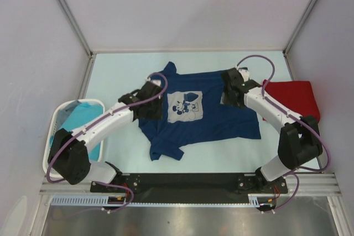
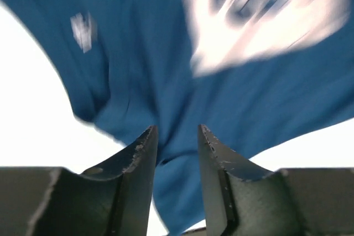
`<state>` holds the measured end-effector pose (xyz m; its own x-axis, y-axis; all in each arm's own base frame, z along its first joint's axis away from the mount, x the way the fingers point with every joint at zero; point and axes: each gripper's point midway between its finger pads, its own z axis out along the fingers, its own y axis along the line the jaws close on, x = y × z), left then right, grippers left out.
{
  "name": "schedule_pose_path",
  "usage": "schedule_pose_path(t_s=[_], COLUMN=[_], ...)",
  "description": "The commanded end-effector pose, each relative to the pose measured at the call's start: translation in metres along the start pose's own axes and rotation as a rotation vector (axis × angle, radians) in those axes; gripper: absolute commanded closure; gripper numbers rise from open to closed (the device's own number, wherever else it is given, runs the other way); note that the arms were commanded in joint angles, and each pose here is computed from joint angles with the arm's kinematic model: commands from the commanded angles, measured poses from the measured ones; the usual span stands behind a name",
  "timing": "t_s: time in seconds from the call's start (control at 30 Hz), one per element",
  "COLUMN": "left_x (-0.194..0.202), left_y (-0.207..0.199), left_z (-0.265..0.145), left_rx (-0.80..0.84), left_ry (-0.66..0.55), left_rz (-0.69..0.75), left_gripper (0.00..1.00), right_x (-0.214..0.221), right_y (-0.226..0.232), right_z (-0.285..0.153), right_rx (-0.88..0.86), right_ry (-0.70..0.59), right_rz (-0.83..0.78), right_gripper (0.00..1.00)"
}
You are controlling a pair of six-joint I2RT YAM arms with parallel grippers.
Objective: Fold and stack the t-shirts
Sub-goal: Flatten out the tshirt
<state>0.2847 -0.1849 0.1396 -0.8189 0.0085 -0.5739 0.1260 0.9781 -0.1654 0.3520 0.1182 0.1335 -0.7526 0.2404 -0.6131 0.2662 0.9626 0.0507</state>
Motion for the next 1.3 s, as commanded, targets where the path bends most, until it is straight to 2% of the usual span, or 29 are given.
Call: schedule_pose_path(t_s=[0.0, 0.23, 0.47, 0.6, 0.87, 1.07, 1.27], left_x=[0.042, 0.065, 0.075, 0.082, 0.057, 0.018, 0.036], left_y=[0.011, 0.013, 0.015, 0.018, 0.052, 0.051, 0.056], left_z=[0.007, 0.022, 0.043, 0.057, 0.062, 0.046, 0.071], left_rx=[-0.044, -0.064, -0.096, -0.13, -0.202, -0.188, -0.227], left_ry=[0.039, 0.115, 0.162, 0.205, 0.172, 0.072, 0.175], left_rz=[-0.014, 0.01, 0.03, 0.033, -0.053, -0.069, -0.076], left_gripper=[0.61, 0.66, 0.65, 0.64, 0.63, 0.62, 0.64], right_x=[0.03, 0.061, 0.083, 0.081, 0.073, 0.072, 0.07], right_y=[-0.022, -0.026, -0.023, -0.022, -0.026, -0.03, -0.028], right_z=[-0.002, 0.005, 0.021, 0.026, 0.031, 0.036, 0.037], right_rx=[0.048, 0.079, 0.094, 0.102, 0.101, 0.099, 0.093], right_ry=[0.024, 0.081, 0.129, 0.119, 0.115, 0.122, 0.124], right_rz=[0.006, -0.041, -0.073, -0.082, -0.077, -0.073, -0.067], right_gripper=[0.4, 0.43, 0.42, 0.42, 0.42, 0.42, 0.42])
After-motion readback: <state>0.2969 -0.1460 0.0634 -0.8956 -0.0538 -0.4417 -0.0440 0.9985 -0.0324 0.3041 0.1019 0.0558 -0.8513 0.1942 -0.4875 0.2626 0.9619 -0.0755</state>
